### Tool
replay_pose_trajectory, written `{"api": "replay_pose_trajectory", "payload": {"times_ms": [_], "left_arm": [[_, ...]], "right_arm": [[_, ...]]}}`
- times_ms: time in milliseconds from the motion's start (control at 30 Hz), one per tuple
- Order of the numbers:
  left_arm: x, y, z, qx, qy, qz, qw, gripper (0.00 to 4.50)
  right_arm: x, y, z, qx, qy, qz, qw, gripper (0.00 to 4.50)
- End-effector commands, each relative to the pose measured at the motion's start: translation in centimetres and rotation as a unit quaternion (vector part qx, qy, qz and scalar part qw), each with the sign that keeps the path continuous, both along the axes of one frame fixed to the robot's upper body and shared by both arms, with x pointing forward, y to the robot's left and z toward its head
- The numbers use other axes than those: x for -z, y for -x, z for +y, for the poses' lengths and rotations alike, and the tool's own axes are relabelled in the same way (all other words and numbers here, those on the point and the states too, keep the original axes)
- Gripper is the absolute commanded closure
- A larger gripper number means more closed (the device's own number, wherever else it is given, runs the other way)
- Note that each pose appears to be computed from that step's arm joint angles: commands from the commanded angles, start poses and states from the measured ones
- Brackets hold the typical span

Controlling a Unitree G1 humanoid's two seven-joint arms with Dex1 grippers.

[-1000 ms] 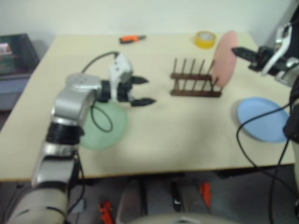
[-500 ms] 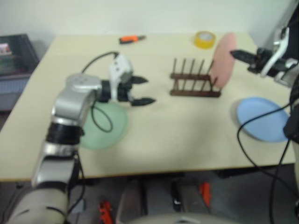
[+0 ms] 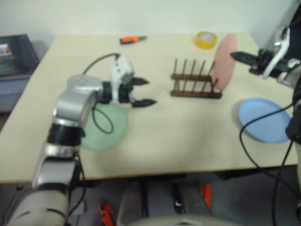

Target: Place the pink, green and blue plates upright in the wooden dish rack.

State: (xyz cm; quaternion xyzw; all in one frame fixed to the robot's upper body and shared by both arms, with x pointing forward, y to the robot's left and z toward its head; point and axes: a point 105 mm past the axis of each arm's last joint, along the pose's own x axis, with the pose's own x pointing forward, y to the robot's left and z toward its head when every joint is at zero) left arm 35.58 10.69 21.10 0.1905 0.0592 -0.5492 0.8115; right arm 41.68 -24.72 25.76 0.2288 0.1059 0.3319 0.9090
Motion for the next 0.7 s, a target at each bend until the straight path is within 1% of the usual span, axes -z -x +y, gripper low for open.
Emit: {"api": "replay_pose_trajectory", "payload": {"times_ms": [33,200,400,700], "left_arm": [[-0.95,0.14,-0.22,0.005,-0.001,-0.023,1.000,0.04],[-0.93,0.10,-0.42,0.005,0.002,-0.022,1.000,0.04],[-1.04,0.02,-0.44,0.004,0.004,-0.023,1.000,0.04],[-1.09,-0.15,-0.34,-0.003,0.007,-0.023,1.000,0.04]], "right_arm": [[-0.79,-0.36,-0.54,0.032,-0.010,-0.003,0.999,4.50],[-0.76,-0.68,-0.49,0.060,-0.052,0.032,0.996,4.50],[-1.08,-0.89,-0.74,0.079,-0.074,0.036,0.993,4.50],[-0.87,-1.08,-1.16,0.110,-0.114,0.065,0.985,4.50]]}}
